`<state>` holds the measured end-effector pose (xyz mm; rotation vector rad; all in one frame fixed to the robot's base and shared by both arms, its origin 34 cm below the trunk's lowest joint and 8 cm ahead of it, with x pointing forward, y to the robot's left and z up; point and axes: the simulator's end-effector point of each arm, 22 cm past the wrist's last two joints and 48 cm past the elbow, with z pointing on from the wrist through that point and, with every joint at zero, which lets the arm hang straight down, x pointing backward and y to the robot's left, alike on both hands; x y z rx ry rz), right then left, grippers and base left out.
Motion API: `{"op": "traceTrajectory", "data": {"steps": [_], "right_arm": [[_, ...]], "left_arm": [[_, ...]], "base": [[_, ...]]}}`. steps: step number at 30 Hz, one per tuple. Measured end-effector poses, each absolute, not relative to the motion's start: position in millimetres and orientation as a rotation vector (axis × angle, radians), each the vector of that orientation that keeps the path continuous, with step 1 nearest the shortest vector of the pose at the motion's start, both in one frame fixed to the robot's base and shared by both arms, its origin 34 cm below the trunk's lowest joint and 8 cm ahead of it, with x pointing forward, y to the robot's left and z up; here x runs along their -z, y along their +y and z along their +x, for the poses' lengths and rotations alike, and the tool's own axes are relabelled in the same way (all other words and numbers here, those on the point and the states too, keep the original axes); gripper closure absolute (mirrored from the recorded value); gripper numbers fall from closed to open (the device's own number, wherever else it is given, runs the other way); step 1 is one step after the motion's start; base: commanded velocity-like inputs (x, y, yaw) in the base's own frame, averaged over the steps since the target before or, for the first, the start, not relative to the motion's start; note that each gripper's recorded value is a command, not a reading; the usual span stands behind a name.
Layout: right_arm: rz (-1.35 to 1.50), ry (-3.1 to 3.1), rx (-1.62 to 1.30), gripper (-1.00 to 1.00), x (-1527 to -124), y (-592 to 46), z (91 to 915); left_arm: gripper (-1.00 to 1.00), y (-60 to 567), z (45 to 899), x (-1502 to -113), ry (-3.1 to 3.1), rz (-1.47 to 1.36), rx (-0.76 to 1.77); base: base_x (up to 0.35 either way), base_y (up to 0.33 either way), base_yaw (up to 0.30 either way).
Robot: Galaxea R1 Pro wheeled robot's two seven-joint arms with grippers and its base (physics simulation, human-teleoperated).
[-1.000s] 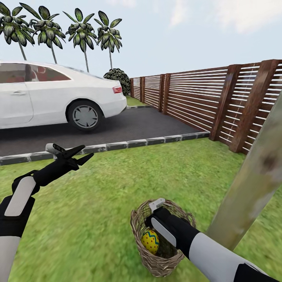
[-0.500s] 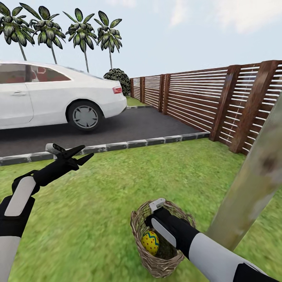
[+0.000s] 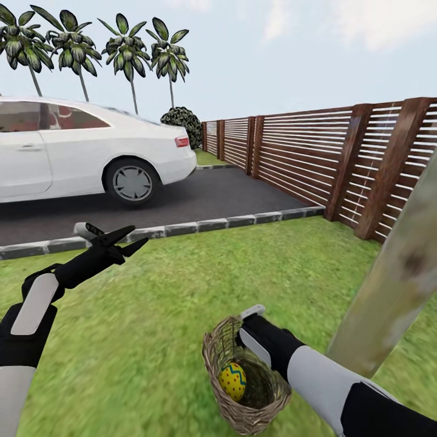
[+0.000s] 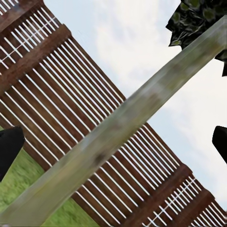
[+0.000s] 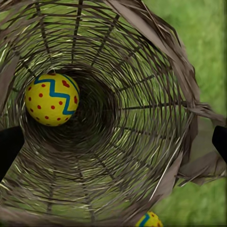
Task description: Take the three Easter eggs out of the wicker basket on the lawn in the garden, then place them on the lawn next to a single tree (choose any tree) so that all three eggs are next to the same tree and none are left in the basket.
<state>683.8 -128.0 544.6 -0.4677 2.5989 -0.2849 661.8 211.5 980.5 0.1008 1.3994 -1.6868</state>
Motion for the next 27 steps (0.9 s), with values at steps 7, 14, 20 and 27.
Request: {"op": "traceTrajectory", "data": {"steps": [7, 14, 20, 27], "right_arm": [[-0.470, 2.599, 0.281, -1.00, -546.8, -125.8, 684.3], [-0.472, 2.594, 0.276, -1.00, -548.4, -123.6, 685.3], [-0.472, 2.593, 0.275, -1.00, -548.8, -123.1, 685.5], [-0.473, 2.592, 0.274, -1.00, -546.9, -122.9, 685.2]], "left_arm": [[-1.00, 212.5, 661.4, -985.3, 1.381, 0.096, 1.703], [-1.00, 212.0, 661.0, -985.6, 1.377, 0.097, 1.709], [-1.00, 212.2, 661.7, -984.9, 1.378, 0.094, 1.706], [-1.00, 211.8, 660.8, -982.8, 1.379, 0.097, 1.708]], "base": [[0.000, 0.000, 0.000], [0.000, 0.000, 0.000], [-0.034, 0.000, 0.000], [-0.002, 0.000, 0.000]]}}
